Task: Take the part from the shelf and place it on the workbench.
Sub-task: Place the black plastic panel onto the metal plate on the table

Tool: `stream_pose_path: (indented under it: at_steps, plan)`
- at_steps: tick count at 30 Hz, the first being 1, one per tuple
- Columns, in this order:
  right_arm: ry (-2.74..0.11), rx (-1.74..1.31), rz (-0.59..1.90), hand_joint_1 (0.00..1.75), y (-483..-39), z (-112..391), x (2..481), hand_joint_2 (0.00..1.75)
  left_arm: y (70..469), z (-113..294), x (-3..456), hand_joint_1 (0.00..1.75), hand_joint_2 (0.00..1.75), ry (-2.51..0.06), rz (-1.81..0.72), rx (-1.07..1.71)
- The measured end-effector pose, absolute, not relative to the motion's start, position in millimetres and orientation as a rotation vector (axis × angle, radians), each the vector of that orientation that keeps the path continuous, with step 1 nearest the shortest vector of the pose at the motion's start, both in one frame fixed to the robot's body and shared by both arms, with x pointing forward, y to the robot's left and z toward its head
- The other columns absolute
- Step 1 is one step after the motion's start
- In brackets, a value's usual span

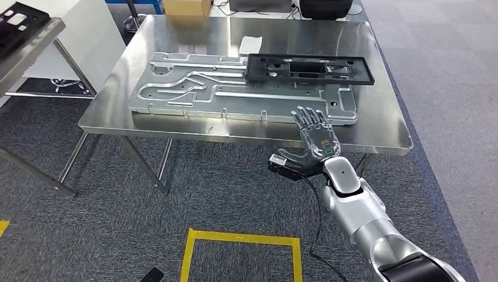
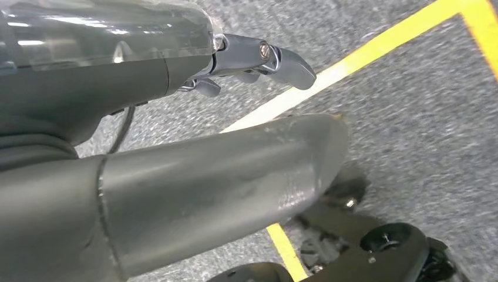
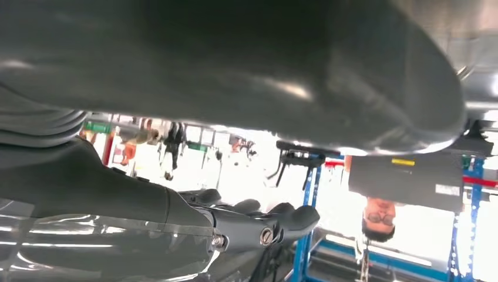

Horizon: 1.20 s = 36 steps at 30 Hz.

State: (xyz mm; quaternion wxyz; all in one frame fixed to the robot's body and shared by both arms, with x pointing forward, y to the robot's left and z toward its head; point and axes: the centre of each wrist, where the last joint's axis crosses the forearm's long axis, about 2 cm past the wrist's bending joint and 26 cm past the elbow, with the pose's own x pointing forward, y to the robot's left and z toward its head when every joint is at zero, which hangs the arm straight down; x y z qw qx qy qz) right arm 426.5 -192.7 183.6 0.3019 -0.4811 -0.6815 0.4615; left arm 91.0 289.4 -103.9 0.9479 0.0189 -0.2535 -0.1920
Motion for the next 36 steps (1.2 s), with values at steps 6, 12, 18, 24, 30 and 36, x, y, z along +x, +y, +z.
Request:
stream_pose_path:
  at_steps: [6, 12, 18, 24, 30, 36]
  plan:
    - [-1.893, -0.836, 0.899, 0.00, -186.0, 175.9, 411.7, 0.00, 289.6, -104.0, 90.6, 0.00, 0.00, -0.533, -0.360, 0.049]
    - [-1.898, -0.229, 0.471, 0.00, -172.7, 155.1, 376.8, 0.00, 287.0, -105.6, 81.8, 0.00, 0.00, -0.534, -0.318, 0.050]
    - [-1.844, 0.169, 0.231, 0.00, -170.9, 126.7, 329.8, 0.44, 286.9, -108.0, 68.0, 0.00, 0.00, -0.520, -0.284, 0.056]
    - [-1.863, 0.430, 0.155, 0.00, -173.6, 119.4, 310.7, 0.87, 284.9, -108.4, 65.3, 0.00, 0.00, -0.520, -0.250, 0.053]
    - [-1.835, 0.713, -0.110, 0.00, -209.8, 38.2, 244.9, 0.00, 283.0, -110.4, 51.2, 0.00, 0.00, -0.500, -0.154, 0.077]
    - [-1.568, 0.464, -0.354, 0.00, -270.8, -43.1, 173.3, 0.00, 279.5, -110.5, 48.8, 0.00, 0.00, -0.481, -0.051, 0.117]
